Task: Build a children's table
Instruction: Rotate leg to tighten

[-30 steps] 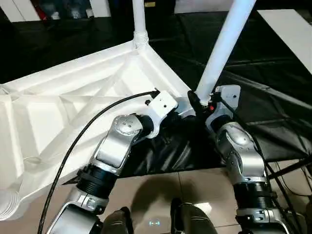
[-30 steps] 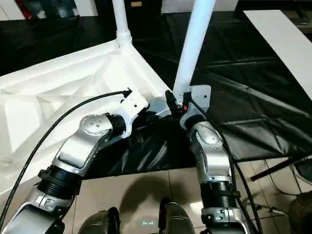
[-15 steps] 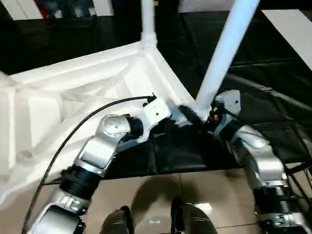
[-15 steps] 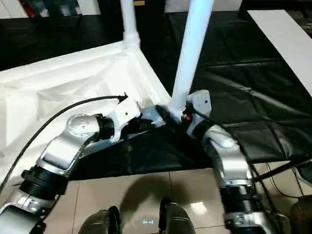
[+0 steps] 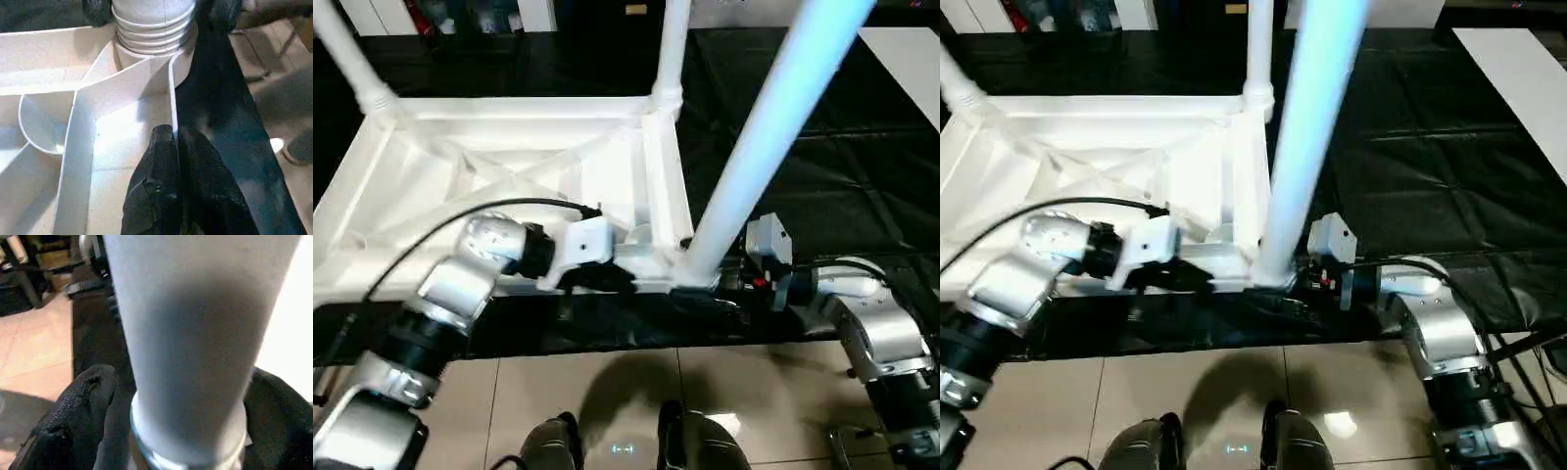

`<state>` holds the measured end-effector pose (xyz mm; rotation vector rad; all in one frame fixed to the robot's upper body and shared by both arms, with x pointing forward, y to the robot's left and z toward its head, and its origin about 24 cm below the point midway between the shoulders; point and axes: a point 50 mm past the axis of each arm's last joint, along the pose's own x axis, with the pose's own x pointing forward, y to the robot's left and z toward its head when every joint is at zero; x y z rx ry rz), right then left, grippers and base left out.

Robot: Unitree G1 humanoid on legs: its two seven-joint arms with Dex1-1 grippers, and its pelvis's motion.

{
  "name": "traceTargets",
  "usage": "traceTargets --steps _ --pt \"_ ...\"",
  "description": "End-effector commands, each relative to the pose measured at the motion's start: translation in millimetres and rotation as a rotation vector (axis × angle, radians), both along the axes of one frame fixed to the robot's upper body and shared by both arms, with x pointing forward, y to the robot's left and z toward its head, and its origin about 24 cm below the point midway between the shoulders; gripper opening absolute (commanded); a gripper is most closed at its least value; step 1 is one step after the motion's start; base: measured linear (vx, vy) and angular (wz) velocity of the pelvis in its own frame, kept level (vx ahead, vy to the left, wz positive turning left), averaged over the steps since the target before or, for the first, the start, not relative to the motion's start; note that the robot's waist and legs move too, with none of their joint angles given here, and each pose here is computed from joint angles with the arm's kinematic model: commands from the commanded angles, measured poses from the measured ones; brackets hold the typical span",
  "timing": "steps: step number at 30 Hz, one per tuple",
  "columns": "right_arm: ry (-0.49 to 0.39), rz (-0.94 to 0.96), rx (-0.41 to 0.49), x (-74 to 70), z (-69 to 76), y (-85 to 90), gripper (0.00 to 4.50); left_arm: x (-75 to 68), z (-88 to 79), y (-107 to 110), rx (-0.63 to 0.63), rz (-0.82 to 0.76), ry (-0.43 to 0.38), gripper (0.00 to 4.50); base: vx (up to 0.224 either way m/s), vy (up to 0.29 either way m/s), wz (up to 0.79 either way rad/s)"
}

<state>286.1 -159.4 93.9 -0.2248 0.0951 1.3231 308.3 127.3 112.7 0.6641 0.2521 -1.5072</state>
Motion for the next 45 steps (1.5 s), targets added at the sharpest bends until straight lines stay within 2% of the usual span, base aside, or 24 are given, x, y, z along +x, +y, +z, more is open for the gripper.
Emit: traceTargets --steps 1,3,12,17,20,22,26,32,35,37,41,42,45 --pt "-0.007 0.039 0.004 -0.5 1.7 1.5 3.72 -4.4 -9.9 0 0.069 -0.061 0.04 0.0 0.0 0.0 0.0" --pt "0.001 0.063 0.003 -0.2 2.1 3.0 3.71 -4.1 -9.5 0 0.069 -0.079 0.051 0.0 0.0 0.0 0.0" --pt "0.028 0.13 0.0 -2.7 1.8 6.7 2.82 -0.7 -9.3 1 0.073 -0.111 0.062 0.0 0.0 0.0 0.0" --pt "0.044 0.125 0.008 -4.9 -1.3 8.0 2.63 -0.8 -9.7 2 0.051 -0.092 0.074 0.0 0.0 0.0 0.0" --pt "0.067 0.076 0.028 -6.9 -6.1 11.1 2.61 -2.9 -8.7 1 -0.009 -0.042 0.09 0.0 0.0 0.0 0.0" --pt "0.075 -0.082 0.082 -0.9 -10.7 18.2 2.61 -3.9 -7.7 -6 -0.079 0.06 0.088 0.0 0.0 0.0 0.0" --pt "0.07 -0.234 0.133 5.9 -12.7 26.4 2.6 -3.5 -5.1 -15 -0.149 0.158 0.083 0.0 0.0 0.0 0.0" --pt "0.07 -0.531 0.27 15.5 -14.1 57.9 2.6 -4.5 -0.3 -54 -0.288 0.369 0.057 0.0 0.0 0.0 0.0" --pt "0.073 -0.675 0.29 22.2 -15.2 68.7 2.59 0.0 3.5 -73 -0.346 0.479 0.046 0.0 0.0 0.0 0.0" --pt "0.112 -0.802 0.309 29.9 -16.3 76.1 2.59 4.9 7.4 -87 -0.376 0.56 0.025 0.0 0.0 0.0 0.0" --pt "0.12 -0.871 0.345 36.3 -13.9 76.4 2.59 8.7 11.3 -92 -0.38 0.599 -0.017 0.0 0.0 0.0 0.0" --pt "0.099 -0.873 0.342 36.7 -12.7 74.3 3.08 6.7 10.8 -92 -0.367 0.581 -0.017 0.0 0.0 0.0 0.0" --pt "0.091 -0.873 0.334 35.6 -13.5 66.5 3.32 4.0 8.2 -88 -0.345 0.562 -0.014 0.0 0.0 0.0 0.0"
